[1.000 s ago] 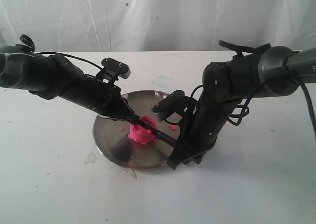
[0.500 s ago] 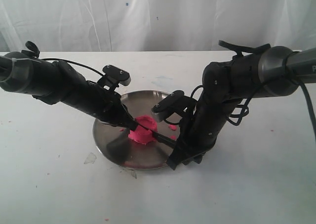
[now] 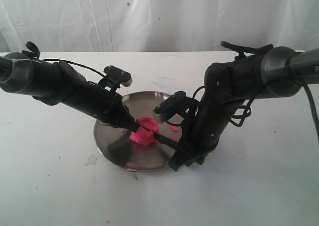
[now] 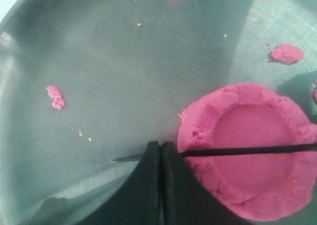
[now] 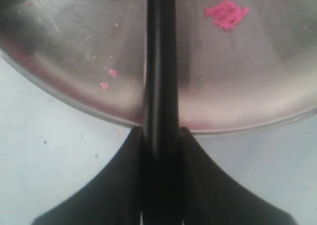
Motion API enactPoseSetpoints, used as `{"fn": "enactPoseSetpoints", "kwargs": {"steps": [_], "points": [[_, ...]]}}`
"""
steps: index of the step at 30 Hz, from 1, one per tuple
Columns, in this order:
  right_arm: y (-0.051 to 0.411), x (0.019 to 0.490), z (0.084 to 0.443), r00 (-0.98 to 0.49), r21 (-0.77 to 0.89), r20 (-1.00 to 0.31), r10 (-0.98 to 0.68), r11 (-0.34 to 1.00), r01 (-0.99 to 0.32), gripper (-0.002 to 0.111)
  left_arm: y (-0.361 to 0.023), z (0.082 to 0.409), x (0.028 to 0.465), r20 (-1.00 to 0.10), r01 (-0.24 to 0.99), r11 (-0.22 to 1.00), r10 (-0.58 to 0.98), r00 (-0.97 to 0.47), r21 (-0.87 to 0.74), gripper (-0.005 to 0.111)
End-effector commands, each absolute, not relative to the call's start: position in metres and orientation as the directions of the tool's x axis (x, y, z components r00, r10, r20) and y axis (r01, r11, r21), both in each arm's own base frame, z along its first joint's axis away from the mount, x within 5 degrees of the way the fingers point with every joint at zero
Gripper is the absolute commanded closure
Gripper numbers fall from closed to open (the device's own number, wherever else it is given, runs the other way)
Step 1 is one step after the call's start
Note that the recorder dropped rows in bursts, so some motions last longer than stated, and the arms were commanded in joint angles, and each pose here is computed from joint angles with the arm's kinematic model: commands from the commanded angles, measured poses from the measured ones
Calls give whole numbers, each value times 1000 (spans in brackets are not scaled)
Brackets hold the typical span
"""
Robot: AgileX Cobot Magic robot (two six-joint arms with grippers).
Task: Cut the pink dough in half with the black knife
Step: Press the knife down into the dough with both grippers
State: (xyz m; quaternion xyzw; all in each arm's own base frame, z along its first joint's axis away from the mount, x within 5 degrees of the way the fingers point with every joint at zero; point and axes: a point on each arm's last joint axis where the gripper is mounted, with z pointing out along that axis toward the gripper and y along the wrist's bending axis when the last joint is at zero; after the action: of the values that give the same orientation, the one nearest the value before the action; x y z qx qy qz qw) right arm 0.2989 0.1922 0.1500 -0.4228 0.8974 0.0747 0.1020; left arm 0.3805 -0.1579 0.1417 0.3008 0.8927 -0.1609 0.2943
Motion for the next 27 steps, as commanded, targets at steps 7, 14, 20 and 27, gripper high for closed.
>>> {"fn": "enactPoseSetpoints", "kwargs": {"steps": [7,14,20,27], "points": [[193,298,147,-624,55,-238,-745,631,-774,108,-159,133,376,-597,648,752,466,-653,-122,107],[193,298,147,-625,57,-239,-743,632,-773,108,-159,154,377,-639,651,753,454,-621,-97,107],[193,298,147,-625,57,-239,-743,632,-773,108,-155,162,378,-653,649,756,450,-609,-83,107],[193,298,146,-629,60,-233,-742,634,-771,108,-144,162,383,-654,624,777,431,-622,-82,107]]}}
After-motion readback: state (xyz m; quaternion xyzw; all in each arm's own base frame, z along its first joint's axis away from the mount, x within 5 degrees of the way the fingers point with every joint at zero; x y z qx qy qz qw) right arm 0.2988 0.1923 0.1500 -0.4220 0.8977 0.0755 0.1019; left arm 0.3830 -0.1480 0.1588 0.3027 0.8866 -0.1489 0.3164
